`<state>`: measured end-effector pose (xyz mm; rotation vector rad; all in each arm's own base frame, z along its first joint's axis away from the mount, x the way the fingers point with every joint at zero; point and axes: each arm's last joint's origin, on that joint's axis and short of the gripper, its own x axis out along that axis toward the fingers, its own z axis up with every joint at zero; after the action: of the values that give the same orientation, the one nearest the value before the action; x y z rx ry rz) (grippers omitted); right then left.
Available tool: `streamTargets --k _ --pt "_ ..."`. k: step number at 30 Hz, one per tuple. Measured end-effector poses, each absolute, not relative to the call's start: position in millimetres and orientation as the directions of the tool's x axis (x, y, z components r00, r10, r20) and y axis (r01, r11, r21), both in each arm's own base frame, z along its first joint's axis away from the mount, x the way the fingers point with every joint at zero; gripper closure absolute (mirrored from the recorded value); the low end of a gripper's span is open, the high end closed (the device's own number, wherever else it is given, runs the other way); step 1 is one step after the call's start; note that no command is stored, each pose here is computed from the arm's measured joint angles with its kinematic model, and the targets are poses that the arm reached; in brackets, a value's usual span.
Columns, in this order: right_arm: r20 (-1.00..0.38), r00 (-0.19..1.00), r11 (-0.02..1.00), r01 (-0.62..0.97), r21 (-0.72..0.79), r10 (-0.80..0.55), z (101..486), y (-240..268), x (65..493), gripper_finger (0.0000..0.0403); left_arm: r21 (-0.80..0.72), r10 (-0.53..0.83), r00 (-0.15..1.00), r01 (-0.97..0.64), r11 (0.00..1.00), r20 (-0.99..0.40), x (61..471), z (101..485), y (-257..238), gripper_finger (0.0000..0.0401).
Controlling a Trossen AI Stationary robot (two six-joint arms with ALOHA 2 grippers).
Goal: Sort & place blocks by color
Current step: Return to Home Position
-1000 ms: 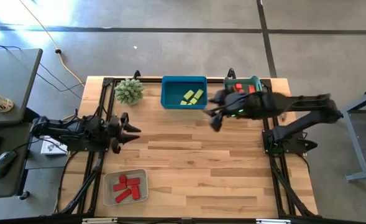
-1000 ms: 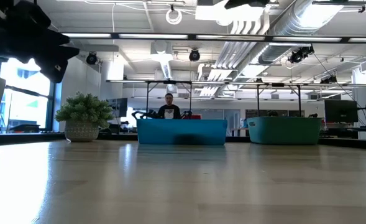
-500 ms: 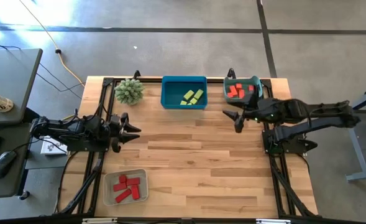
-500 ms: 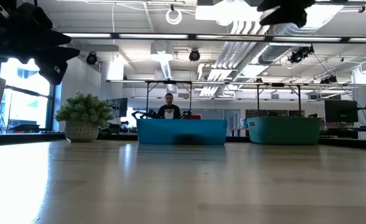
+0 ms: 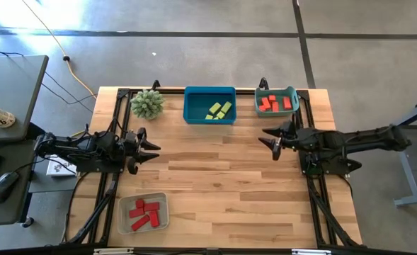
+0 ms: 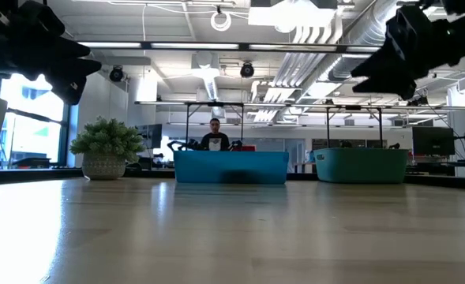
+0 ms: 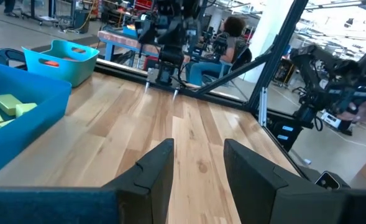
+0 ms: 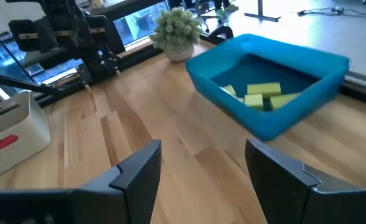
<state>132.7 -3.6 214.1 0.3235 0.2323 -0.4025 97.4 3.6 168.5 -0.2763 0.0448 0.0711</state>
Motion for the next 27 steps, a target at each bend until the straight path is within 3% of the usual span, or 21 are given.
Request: streamTargets --k 15,27 --pt "-0.156 0.931 0.86 0.365 0.357 -0.331 165.3 -4.8 107.3 0.0182 -0.271 0.064 0.997 -0.076 0.96 -0.054 97.4 168.7 3.6 0.0272" --pt "-0.12 0.94 0.881 0.342 0.326 -0.32 159.5 -4.6 106.2 0.0182 -0.271 0.064 0.997 -0.076 0.96 -0.054 97.4 168.8 3.6 0.0272"
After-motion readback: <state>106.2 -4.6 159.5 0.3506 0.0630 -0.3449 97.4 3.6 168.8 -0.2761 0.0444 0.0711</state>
